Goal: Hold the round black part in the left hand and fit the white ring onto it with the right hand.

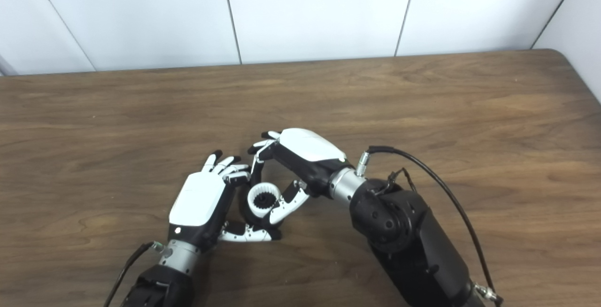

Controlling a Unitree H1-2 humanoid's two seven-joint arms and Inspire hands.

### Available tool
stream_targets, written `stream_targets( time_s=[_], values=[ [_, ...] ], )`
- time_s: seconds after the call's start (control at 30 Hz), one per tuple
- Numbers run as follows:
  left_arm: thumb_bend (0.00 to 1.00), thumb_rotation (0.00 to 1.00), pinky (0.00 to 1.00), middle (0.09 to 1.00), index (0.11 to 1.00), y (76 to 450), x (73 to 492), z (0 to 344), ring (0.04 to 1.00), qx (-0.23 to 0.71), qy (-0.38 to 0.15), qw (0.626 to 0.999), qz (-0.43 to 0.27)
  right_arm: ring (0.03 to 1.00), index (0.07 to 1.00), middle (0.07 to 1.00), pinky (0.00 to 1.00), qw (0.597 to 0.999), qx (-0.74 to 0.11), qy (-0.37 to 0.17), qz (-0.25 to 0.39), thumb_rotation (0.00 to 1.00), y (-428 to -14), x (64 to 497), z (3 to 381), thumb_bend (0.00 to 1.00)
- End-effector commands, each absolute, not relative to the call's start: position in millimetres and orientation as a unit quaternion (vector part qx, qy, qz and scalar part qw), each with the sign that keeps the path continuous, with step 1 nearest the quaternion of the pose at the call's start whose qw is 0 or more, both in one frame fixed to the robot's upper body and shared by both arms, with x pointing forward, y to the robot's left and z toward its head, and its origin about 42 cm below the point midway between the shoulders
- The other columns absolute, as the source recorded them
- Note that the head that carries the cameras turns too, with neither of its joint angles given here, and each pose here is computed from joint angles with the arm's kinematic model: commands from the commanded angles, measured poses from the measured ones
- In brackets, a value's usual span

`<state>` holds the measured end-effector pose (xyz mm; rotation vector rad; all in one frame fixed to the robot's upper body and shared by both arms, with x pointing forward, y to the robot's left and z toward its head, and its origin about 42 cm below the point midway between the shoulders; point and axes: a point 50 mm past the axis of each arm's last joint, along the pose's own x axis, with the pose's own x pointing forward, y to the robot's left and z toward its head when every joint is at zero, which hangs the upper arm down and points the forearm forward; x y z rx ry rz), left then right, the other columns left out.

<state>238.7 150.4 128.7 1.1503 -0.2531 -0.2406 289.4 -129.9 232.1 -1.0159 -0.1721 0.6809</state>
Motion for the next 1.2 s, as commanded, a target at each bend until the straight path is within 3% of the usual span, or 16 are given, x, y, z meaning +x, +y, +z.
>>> stream_targets(
  time_s=[0.0,1.17],
  values=[
    [0.52,0.06,1.00,0.774,0.484,147.4,235.8,134.0,0.898,0.544,-0.129,0.821,-0.115,0.975,0.484,0.860,1.00,0.814,-0.480,-0.111,0.309,0.13,-127.2,291.0,242.9,0.52],
    [0.52,0.05,1.00,0.780,0.484,140.6,233.4,134.4,0.906,0.541,-0.128,0.823,-0.119,0.957,0.484,0.860,1.00,0.817,-0.482,-0.109,0.296,0.13,-125.7,302.7,235.3,0.52]
  ],
)
